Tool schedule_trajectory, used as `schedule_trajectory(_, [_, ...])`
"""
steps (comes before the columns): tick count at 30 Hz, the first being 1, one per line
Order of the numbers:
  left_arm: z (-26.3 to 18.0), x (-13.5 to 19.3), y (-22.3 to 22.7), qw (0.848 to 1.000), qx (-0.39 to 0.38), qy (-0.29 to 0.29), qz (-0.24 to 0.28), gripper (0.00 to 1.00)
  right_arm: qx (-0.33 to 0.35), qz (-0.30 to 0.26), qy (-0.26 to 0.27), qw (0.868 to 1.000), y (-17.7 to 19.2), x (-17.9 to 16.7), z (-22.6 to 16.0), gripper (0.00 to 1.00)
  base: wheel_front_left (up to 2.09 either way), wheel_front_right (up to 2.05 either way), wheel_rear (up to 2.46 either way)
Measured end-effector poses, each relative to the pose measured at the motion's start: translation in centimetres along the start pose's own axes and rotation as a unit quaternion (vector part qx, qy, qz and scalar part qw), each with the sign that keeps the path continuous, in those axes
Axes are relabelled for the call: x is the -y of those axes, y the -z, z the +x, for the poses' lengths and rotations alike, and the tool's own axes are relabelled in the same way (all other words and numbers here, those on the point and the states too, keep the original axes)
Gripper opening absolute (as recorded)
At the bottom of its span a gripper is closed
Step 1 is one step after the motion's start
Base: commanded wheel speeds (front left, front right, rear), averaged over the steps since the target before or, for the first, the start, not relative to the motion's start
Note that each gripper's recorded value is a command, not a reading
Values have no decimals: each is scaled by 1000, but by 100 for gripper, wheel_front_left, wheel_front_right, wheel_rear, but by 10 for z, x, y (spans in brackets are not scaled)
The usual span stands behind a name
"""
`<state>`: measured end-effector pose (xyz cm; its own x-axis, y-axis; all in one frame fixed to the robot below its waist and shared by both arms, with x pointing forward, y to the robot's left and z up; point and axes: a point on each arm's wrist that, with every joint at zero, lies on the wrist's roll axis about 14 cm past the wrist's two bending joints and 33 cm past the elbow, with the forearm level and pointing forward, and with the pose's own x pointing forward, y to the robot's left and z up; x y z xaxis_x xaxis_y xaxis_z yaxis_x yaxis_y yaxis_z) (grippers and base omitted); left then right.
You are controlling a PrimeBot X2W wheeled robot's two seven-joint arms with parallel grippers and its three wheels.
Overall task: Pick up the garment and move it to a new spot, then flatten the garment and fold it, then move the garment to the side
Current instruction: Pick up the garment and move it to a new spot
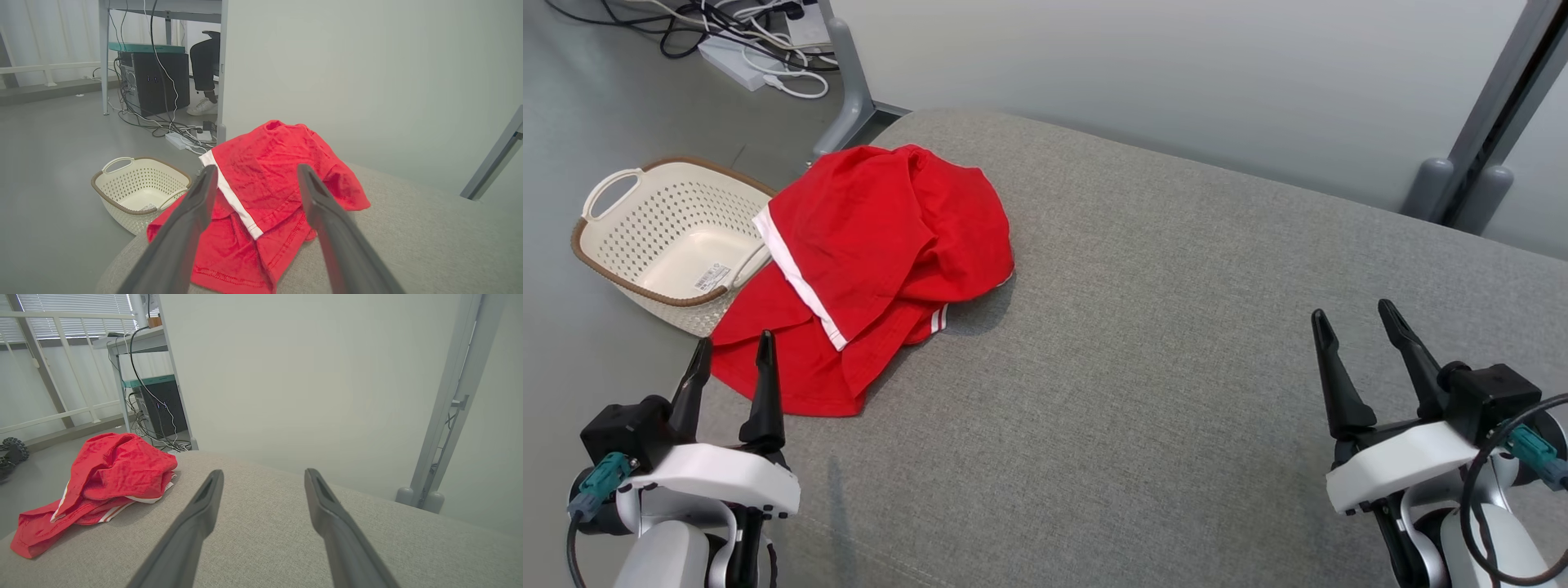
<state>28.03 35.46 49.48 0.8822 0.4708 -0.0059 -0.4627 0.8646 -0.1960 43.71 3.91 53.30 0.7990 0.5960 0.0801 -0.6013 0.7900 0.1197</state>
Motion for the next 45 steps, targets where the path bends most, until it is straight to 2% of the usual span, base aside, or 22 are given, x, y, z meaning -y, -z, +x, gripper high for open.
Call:
schedule_trajectory(20, [2, -6, -19, 1000, 26, -4, 15, 100, 2, 3, -11, 1000, -1, -8, 5, 100, 0, 0, 0])
schedule_trajectory(30, [46, 20, -49, 997, 63, 22, 34, 100, -6, 2, 3, 1000, 1, 8, 8, 100, 0, 0, 0])
schedule_trajectory(34, [73, 42, -26, 998, 21, 44, 27, 100, -13, 2, 15, 1000, 7, 25, 12, 100, 0, 0, 0])
schedule_trajectory(38, [95, 67, 16, 996, -49, 71, 22, 100, -27, 10, 31, 999, 22, 43, 14, 100, 0, 0, 0])
schedule_trajectory(45, [111, 81, 79, 986, -142, 82, 33, 100, -47, 20, 63, 997, 46, 74, 13, 100, 0, 0, 0])
